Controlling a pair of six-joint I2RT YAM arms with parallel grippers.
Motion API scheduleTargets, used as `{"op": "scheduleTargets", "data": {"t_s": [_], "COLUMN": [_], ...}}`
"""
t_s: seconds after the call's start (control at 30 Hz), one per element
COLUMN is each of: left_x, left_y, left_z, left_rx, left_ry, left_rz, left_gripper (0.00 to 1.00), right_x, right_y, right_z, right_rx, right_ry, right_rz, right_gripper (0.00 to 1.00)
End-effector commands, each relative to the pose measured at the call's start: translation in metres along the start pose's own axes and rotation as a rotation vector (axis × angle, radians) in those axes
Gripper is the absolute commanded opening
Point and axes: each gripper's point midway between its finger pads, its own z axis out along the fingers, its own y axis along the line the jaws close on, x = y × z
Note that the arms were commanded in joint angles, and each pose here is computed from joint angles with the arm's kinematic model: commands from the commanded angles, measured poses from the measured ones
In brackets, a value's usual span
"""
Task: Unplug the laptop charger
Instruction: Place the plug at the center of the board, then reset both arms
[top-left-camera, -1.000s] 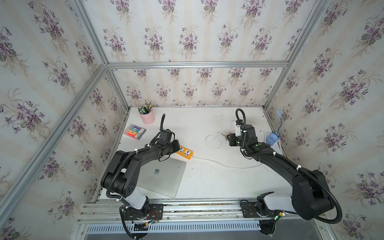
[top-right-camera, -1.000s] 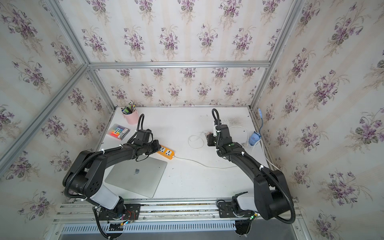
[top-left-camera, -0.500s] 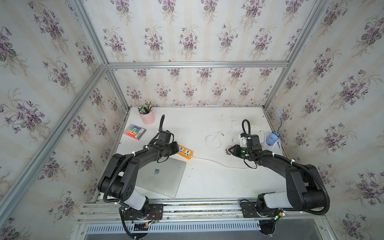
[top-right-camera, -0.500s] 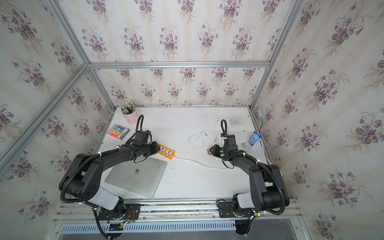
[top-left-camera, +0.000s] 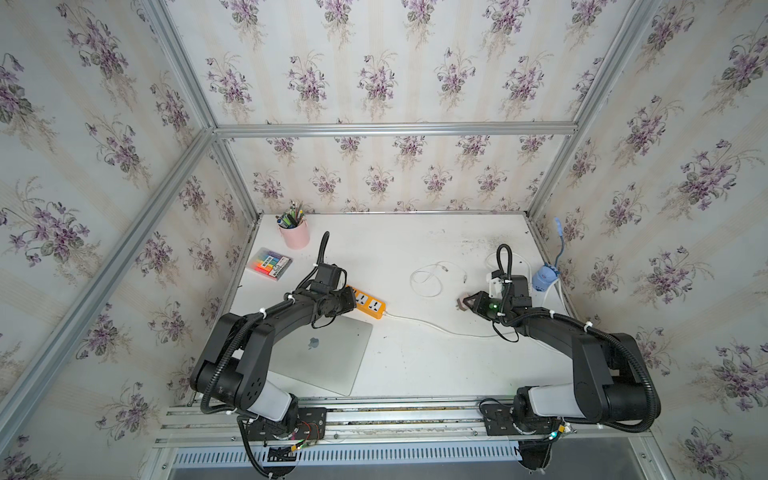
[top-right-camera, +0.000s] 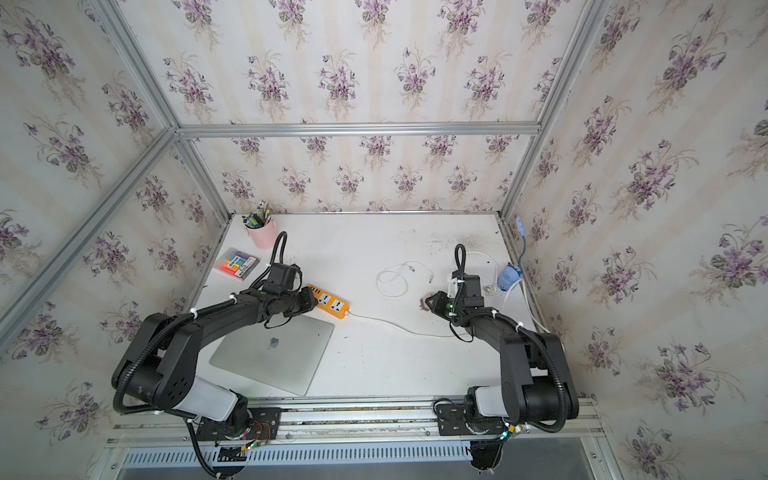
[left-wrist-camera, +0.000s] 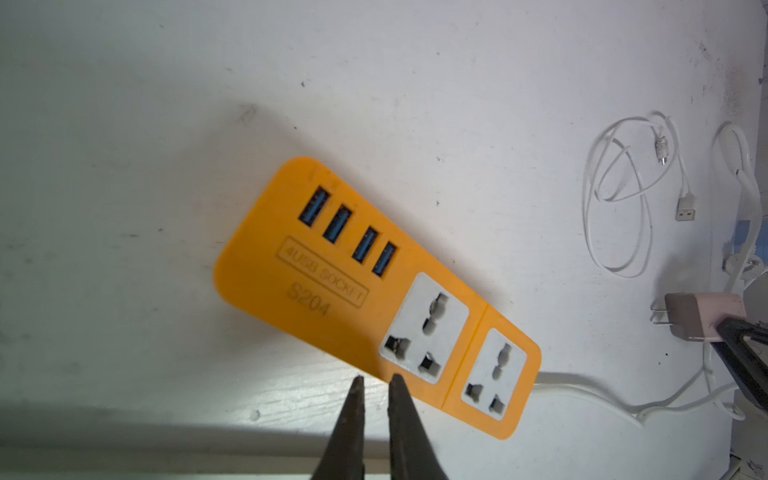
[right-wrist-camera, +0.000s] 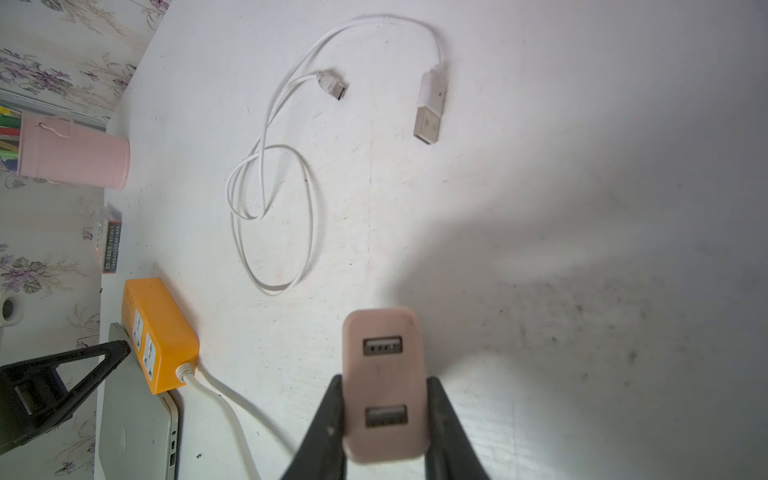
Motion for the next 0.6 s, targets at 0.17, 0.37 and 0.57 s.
{"op": "scheduleTargets", "data": {"t_s": [0.17,0.37,0.57], "left_x": [0.0,-0.011,-0.035], "left_y": [0.001,-0.008,-0.017], "left_z": [-0.003,-0.017,-0.056], "left_rx": [-0.006,0.015,-0.013], "left_ry": [-0.003,-0.051,-0.151], "left_rz": [0.013,0.034,0.102], "left_gripper": [0.16,0.21,0.46], "right_x": [0.021,0.004,-0.035], "right_y": [-0.041,-0.034,-0.016], "right_z": [-0.005,-0.018,-0.048], "right_rx": [0.202,0.228,0.263], "right_ry": [0.055,0.018,-0.093], "right_rz": [0.033,0.005,-0.076], "right_gripper": [0.56,0.73,0.86]}}
